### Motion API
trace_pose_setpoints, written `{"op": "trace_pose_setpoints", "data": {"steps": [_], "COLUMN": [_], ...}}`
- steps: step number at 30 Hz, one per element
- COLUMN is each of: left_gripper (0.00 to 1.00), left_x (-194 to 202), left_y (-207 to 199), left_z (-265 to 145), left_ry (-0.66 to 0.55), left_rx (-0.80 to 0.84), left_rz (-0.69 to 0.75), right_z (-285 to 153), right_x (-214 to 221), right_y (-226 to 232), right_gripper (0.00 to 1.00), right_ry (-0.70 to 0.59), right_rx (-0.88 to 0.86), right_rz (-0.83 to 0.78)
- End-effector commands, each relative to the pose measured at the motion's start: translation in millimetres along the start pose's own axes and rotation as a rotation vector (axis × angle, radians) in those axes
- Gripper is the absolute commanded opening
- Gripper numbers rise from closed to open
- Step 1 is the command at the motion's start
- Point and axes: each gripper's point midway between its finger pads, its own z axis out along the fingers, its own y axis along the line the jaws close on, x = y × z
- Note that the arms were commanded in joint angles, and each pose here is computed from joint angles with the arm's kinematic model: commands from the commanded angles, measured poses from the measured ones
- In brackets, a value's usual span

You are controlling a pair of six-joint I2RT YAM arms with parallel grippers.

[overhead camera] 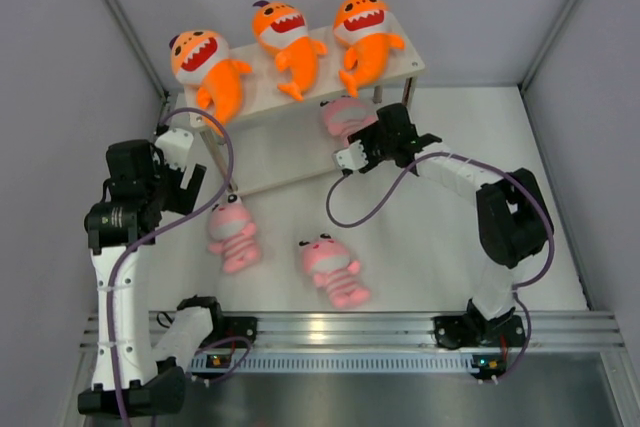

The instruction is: Place and organize the stuffed toys onto the shelf

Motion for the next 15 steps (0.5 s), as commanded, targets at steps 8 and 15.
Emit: {"op": "trace_pose_setpoints", "data": {"steps": [8,15], "left_gripper": [0.99,0.99], "left_x": [-7,24], "left_y": [-3,-27], "left_z": [0,16], "left_ry": [-0.049,0.016], "left_rx": [0.019,0.091], "left_rz": [-0.021,-0.073], "right_z": [-52,-106], "right_x": [-30,-103], "right_y": [-22,9], "right_gripper": [0.68,0.68], "right_ry": [-0.029,-0.087], "right_rx": [0.167,0.214], "right_rz": [-0.015,0.05]}}
